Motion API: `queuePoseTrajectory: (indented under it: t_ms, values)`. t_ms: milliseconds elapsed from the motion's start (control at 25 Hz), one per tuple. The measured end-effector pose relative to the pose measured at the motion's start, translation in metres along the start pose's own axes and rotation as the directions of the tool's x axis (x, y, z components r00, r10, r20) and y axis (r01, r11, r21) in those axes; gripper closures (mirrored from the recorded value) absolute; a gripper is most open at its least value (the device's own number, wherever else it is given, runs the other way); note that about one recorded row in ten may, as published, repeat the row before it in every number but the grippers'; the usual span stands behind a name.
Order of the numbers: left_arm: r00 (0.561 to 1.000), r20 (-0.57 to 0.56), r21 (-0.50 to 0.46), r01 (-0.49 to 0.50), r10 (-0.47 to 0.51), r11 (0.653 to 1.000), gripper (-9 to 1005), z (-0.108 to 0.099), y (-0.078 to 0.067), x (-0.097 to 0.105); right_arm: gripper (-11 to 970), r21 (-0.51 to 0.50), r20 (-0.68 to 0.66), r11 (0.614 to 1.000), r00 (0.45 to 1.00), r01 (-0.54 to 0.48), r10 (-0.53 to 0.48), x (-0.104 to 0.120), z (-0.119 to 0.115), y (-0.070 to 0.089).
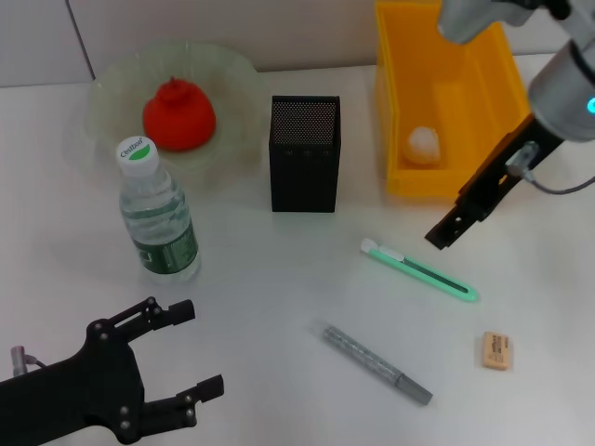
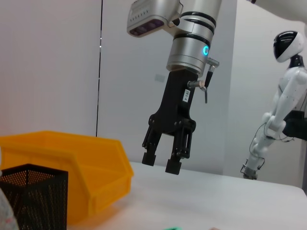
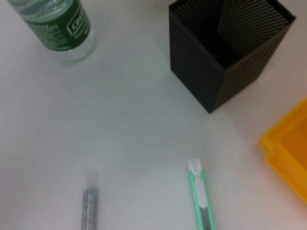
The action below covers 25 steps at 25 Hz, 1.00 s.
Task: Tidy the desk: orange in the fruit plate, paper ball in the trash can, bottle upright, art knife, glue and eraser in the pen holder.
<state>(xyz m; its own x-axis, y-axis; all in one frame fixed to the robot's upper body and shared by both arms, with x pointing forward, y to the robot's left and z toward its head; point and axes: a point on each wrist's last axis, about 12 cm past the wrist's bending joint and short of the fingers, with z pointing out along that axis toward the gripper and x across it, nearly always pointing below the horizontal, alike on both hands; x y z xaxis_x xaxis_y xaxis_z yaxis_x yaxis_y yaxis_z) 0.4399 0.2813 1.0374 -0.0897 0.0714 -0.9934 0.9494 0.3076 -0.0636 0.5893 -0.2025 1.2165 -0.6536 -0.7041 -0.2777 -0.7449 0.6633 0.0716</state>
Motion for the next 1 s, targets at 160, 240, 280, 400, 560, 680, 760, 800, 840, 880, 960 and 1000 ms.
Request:
queuePoseTrajectory:
  t_ms: [160,240,280,400,560,680,760,800,840,880,960,1000]
  values:
    - [1.000,-0.006,-0.004,0.001,-0.001,1.000,137,0.000,0.000,0.001,181,0.006,-0.011,1.000,1.000,0.022,-0.022,-0.006,0.013,0.002]
    - [1.000,-0.009,-0.006,0.001,-0.002,1.000,137,0.001,0.000,0.002,188,0.014,-0.021,0.999,0.999,0.042,-0.042,-0.009,0.019,0.004]
    - [1.000,-0.010,-0.006,0.002,-0.002,1.000,137,0.001,0.000,0.002,191,0.017,-0.024,0.999,0.999,0.047,-0.046,-0.010,0.022,0.004]
    - [1.000,-0.010,-0.006,0.002,-0.002,1.000,137,0.001,0.000,0.002,200,0.022,-0.037,0.998,0.998,0.060,-0.059,-0.013,0.033,0.005]
    - [1.000,-0.018,0.001,-0.002,0.002,1.000,137,0.001,-0.002,0.003,213,0.024,-0.051,0.997,0.997,0.067,-0.066,-0.017,0.047,0.006]
    - [1.000,-0.022,0.006,-0.014,0.014,1.000,137,0.001,-0.003,0.004,222,0.027,-0.056,0.997,0.996,0.077,-0.075,-0.018,0.052,0.007]
    - [1.000,-0.023,0.007,-0.016,0.016,1.000,137,0.001,-0.003,0.005,229,0.034,-0.059,0.996,0.995,0.088,-0.086,-0.020,0.055,0.008]
    - [1.000,-0.023,0.007,-0.016,0.016,1.000,137,0.001,-0.003,0.005,232,0.035,-0.062,0.995,0.994,0.092,-0.090,-0.020,0.057,0.009]
    - [1.000,-0.024,0.006,-0.015,0.015,1.000,137,0.001,-0.003,0.005,235,0.038,-0.064,0.995,0.994,0.096,-0.093,-0.020,0.059,0.010]
    - [1.000,-0.025,0.006,-0.015,0.015,1.000,137,0.001,-0.003,0.005,238,0.041,-0.064,0.994,0.993,0.100,-0.098,-0.021,0.060,0.010]
    - [1.000,-0.025,0.007,-0.010,0.010,1.000,137,0.003,-0.003,0.006,244,0.044,-0.066,0.993,0.992,0.106,-0.103,-0.022,0.064,0.010]
    - [1.000,-0.025,0.007,-0.010,0.010,1.000,137,0.003,-0.003,0.006,247,0.044,-0.066,0.993,0.992,0.106,-0.103,-0.022,0.064,0.010]
